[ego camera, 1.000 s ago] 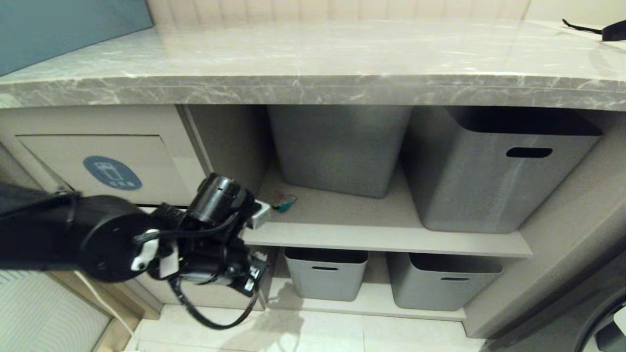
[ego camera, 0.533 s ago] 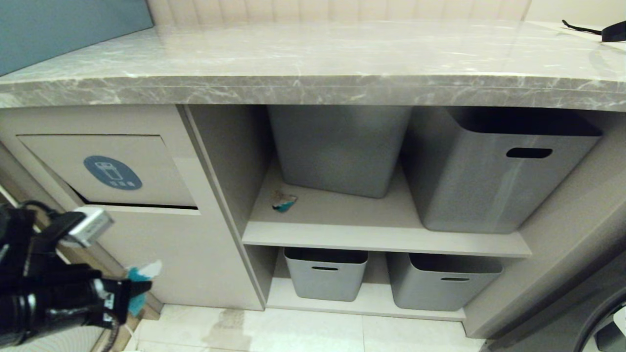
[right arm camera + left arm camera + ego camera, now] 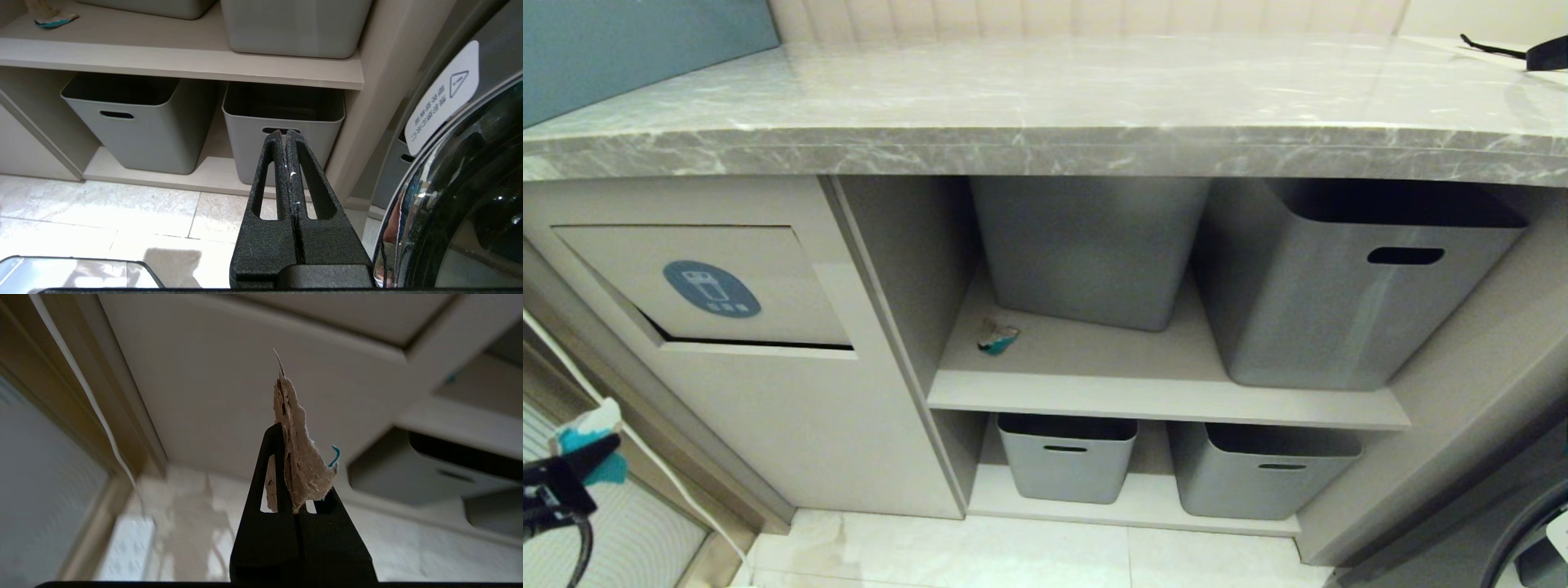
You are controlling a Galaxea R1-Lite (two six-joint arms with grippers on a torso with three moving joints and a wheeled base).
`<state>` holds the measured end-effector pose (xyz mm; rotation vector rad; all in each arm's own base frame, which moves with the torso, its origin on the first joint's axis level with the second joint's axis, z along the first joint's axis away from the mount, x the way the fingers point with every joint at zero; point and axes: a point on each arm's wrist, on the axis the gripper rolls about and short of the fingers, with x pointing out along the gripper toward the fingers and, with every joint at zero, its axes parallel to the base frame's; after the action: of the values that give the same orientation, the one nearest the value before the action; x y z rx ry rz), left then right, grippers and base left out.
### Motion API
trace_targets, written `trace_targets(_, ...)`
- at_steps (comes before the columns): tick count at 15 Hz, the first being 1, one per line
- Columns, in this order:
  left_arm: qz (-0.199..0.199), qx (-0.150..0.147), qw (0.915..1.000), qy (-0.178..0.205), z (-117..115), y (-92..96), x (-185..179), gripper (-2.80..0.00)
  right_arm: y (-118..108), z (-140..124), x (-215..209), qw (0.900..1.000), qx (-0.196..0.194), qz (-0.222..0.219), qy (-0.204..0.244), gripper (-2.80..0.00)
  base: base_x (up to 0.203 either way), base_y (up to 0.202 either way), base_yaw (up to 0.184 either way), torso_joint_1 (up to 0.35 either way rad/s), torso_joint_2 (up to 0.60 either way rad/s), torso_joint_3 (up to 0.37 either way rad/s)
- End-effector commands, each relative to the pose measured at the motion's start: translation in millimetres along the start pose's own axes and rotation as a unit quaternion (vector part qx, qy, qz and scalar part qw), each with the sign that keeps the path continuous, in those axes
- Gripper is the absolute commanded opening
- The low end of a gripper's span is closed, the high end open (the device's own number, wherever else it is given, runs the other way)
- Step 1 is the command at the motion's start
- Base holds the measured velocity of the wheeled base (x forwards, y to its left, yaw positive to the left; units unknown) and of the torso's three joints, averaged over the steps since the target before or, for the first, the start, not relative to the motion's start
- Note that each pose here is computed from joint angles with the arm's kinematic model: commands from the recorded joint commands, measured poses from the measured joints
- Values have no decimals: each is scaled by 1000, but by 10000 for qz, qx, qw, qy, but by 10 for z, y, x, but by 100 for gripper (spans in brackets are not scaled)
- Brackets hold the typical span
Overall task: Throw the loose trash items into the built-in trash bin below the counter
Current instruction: Put the garbage in the trash can
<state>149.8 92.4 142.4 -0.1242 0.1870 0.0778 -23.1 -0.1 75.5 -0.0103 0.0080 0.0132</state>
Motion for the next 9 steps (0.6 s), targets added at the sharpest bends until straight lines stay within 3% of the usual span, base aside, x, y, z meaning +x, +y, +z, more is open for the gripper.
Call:
trace_targets(1, 35, 396, 9970, -669, 108, 274, 372, -280, 0, -1, -1, 10000, -2, 3, -10, -280, 0, 0, 0, 0, 0, 0)
trace_targets(4, -57, 970, 9853, -1403, 303, 477, 776, -280, 0, -1, -1, 10000, -2, 3, -10, -280, 0, 0, 0, 0, 0, 0)
trace_targets(9, -331, 1201, 9787, -1631, 324, 588, 1333, -280, 0, -1, -1, 10000, -2, 3, -10, -280, 0, 0, 0, 0, 0, 0)
